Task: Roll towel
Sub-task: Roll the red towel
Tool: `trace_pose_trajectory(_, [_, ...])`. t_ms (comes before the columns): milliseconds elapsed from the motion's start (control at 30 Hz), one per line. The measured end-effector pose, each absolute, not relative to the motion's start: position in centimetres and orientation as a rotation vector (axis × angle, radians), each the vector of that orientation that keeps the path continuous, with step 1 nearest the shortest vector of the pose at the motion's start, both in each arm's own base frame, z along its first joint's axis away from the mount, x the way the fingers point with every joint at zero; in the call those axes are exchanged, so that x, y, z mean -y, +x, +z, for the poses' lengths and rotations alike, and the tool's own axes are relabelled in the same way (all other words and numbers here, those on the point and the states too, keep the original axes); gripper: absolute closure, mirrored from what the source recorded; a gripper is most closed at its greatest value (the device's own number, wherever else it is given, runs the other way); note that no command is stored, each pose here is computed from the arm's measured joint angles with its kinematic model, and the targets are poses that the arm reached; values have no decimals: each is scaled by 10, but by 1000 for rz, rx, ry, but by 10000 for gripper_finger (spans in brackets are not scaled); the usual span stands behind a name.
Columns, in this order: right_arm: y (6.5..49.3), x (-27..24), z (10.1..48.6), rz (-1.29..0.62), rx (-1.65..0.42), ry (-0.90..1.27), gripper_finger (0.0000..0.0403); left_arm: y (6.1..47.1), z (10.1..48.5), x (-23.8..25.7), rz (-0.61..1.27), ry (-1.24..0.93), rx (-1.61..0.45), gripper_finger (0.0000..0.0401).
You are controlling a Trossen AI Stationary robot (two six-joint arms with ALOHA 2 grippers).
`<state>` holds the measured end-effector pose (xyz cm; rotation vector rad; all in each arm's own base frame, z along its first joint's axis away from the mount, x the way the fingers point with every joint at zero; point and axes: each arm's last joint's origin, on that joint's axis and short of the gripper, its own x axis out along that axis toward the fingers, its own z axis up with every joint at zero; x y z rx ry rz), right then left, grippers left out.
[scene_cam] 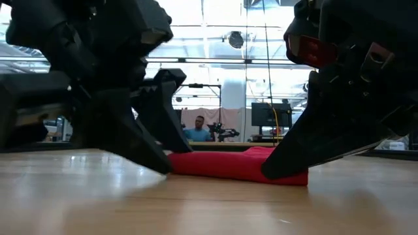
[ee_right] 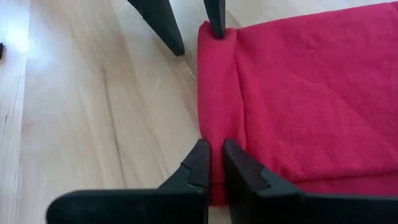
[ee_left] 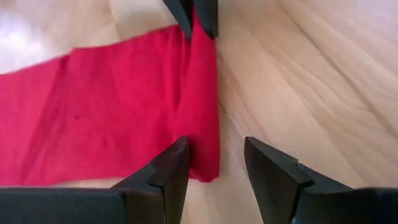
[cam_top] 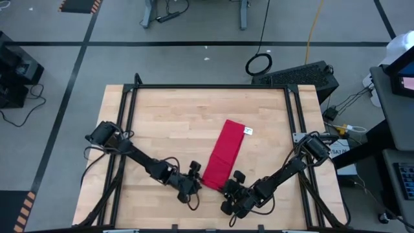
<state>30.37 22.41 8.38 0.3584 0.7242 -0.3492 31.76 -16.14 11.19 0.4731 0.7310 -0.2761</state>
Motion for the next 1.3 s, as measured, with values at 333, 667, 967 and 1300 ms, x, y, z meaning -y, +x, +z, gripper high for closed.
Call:
trace_pose_trajectory(333, [304,-224,84,-349,-724,357,385,324,108,153,-267,442,-730,240])
trace_pose_trajectory(667, [304,-224,86,-327,-727,312,384,333,107,133,-322,266,-778,359])
trace_pose_trajectory(967, [295,-230,110,-196,-750,147,310,337,106,117,-401,-87,-866,380])
trace_pose_trajectory(1300, [287,-249,118,-150,-622,-28,249,342,105,91,-436,-444,-970,381])
